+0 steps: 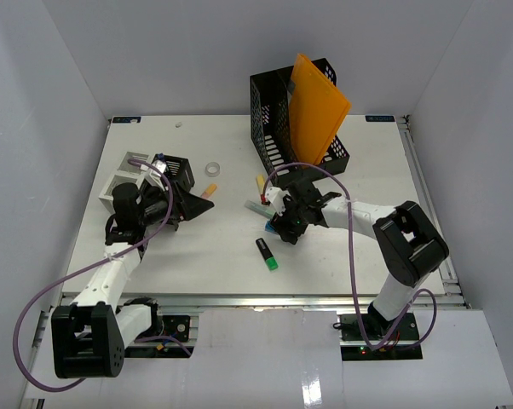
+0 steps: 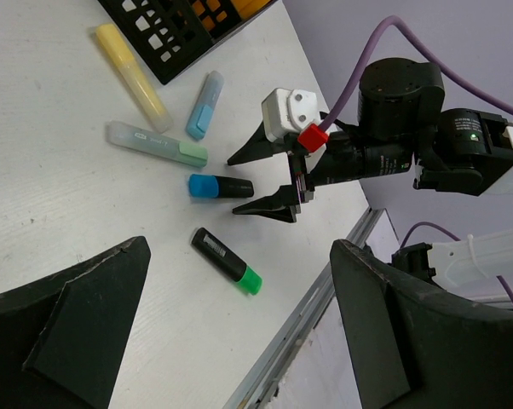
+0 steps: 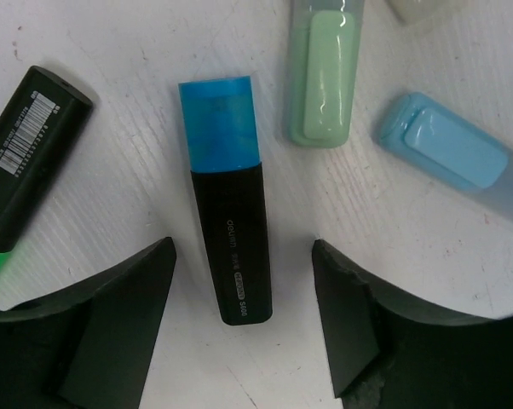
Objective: Organize the desk
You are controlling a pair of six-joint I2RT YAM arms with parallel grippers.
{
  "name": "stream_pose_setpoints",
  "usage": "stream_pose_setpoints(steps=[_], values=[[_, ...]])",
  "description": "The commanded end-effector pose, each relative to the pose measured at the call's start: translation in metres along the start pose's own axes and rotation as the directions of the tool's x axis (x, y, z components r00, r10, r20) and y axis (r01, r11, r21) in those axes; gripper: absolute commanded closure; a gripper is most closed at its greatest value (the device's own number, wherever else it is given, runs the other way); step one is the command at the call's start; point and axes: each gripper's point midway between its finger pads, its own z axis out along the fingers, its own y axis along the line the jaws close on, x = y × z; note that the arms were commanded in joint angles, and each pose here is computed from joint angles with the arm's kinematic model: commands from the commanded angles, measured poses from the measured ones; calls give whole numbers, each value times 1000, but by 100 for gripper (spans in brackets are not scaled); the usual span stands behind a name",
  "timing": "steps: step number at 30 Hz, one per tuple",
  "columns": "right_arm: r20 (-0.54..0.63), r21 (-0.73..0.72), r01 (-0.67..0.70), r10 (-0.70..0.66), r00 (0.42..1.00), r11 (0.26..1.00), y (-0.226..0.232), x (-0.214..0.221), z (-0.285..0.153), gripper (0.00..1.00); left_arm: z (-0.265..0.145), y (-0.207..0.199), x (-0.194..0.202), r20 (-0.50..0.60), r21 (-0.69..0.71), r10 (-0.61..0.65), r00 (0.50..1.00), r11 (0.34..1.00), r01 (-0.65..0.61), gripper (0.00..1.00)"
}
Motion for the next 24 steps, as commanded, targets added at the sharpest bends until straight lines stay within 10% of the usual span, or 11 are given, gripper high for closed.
stream_pose_setpoints(steps=[1,10,24], values=[[-7,-44,52,-53,999,998,7,6,4,46,1,-5,7,-34,47,-43,999,998,44,2],[17,-97,130,-129,991,987,21,16,-6,91,29,-19,42,-99,14,-167,981,986,169,2],[409,-215,134,-35,912,967,16,-25,-115,92,96,-56,52,-30,-61,-287,957,956,285,12]])
